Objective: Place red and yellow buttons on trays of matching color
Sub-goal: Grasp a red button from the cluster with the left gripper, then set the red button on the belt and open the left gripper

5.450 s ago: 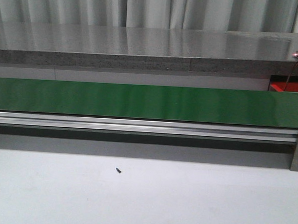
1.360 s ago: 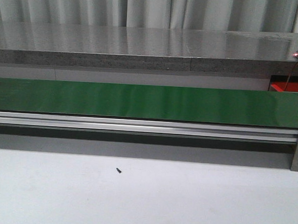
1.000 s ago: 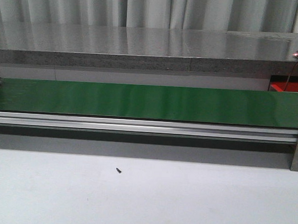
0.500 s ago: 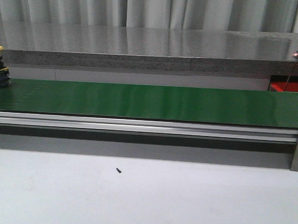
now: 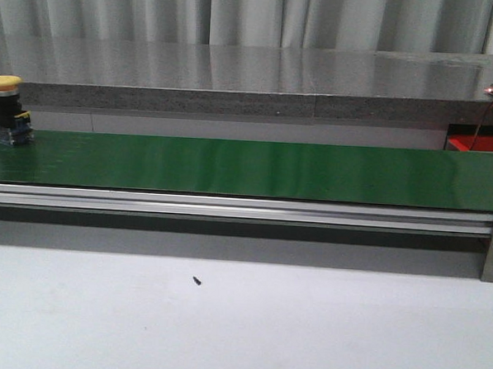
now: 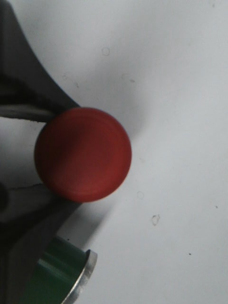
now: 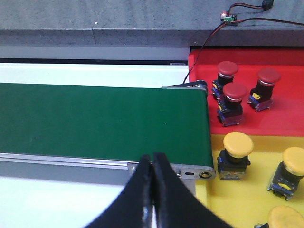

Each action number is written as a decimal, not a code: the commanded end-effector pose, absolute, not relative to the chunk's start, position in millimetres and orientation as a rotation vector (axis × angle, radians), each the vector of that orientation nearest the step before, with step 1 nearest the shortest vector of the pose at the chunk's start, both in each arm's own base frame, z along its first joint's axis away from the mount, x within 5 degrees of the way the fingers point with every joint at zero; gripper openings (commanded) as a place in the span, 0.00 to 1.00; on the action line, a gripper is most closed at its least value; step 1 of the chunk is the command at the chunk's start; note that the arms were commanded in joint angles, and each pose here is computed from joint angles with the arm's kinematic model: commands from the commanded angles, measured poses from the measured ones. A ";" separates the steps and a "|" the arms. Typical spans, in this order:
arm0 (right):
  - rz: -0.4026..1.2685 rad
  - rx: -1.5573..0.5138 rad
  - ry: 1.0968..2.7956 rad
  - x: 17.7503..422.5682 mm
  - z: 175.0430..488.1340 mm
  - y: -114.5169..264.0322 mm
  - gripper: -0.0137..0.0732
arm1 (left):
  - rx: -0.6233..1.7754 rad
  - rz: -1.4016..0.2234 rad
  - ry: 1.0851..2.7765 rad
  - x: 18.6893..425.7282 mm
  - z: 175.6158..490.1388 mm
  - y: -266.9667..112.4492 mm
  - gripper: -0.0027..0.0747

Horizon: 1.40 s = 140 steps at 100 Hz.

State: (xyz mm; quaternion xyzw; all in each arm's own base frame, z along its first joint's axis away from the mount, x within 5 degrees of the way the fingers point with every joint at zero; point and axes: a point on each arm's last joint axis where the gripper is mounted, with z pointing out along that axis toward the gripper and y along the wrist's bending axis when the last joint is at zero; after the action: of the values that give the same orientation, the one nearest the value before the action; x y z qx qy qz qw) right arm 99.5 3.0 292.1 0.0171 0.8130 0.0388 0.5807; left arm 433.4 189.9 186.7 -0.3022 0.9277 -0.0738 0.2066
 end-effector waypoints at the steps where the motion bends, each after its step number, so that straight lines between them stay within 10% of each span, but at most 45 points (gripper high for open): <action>1: 0.080 0.048 1.805 101.0 306.9 1.8 0.02 | -0.779 -0.158 2.448 429.7 241.9 191.3 0.19; 60: 0.083 0.045 1.820 100.7 305.6 2.2 0.02 | -0.442 -0.059 2.372 357.6 350.8 151.7 0.19; 140: 0.083 0.045 1.818 100.7 305.7 2.2 0.02 | -0.339 -0.076 2.459 353.9 288.9 109.5 0.19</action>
State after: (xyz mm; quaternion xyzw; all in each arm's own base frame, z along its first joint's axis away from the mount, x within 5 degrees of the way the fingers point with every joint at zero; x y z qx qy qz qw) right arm 99.1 3.3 291.1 0.0163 0.8162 0.0398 0.5761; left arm 349.6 110.0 270.8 -0.1292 0.9515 -0.0361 0.2768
